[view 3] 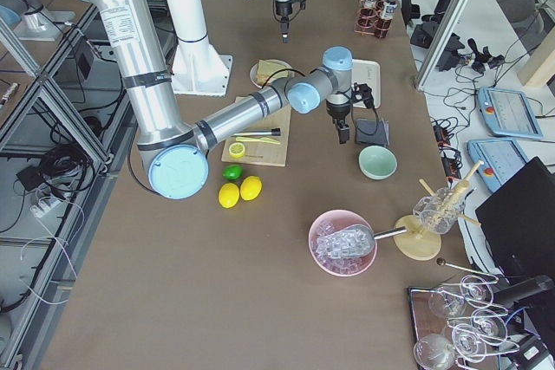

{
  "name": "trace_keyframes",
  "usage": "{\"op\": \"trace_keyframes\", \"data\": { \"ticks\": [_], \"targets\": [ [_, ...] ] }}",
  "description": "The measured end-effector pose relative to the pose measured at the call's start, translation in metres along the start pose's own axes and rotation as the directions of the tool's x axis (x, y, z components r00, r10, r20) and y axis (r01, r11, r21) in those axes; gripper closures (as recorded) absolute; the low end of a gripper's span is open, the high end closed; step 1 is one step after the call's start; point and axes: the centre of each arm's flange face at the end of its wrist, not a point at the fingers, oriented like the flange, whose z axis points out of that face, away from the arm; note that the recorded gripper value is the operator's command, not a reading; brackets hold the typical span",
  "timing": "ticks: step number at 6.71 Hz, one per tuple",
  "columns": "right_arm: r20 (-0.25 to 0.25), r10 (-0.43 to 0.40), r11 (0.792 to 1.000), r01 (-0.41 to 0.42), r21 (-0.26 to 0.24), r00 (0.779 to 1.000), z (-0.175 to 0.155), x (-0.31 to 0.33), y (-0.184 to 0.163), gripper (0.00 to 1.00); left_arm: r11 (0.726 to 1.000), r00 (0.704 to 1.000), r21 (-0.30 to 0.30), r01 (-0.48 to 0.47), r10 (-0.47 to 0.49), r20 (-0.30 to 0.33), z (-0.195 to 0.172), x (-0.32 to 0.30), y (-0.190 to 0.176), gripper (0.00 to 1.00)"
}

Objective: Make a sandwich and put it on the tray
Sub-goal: 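Open the right gripper and withdraw the right arm to rest, then lower the left gripper to grasp the white plate's rim nearest it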

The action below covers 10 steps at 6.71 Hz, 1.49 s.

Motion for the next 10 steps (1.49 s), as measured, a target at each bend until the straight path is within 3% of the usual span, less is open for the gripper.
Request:
{"op": "trace_keyframes", "data": {
  "ticks": [1, 3, 6, 10],
  "targets": [
    [-0.004, -0.041, 0.999, 0.041, -0.027, 0.999, -0.026, 0.056, 0.0, 0.0, 1.0, 1.0, -0.006, 0.0, 0.0, -0.002, 0.01, 0.008, 0.017, 0.05],
    [0.015, -0.087, 0.994, 0.088, -0.07, 0.996, -0.055, 0.135, 0.023, 0.0, 1.0, 1.0, -0.006, -0.009, 0.009, -0.02, 0.023, 0.023, 0.038, 0.37],
    [-0.008, -0.06, 0.991, 0.058, -0.123, 0.998, -0.045, 0.193, 0.061, 0.0, 1.0, 0.999, -0.004, -0.017, 0.017, -0.047, 0.048, 0.034, 0.035, 0.45],
    [-0.01, -0.011, 0.99, 0.009, -0.142, 1.0, -0.038, 0.215, 0.07, 0.0, 1.0, 0.999, -0.007, -0.019, 0.019, -0.031, 0.062, 0.03, 0.033, 0.54]
  ]
}}
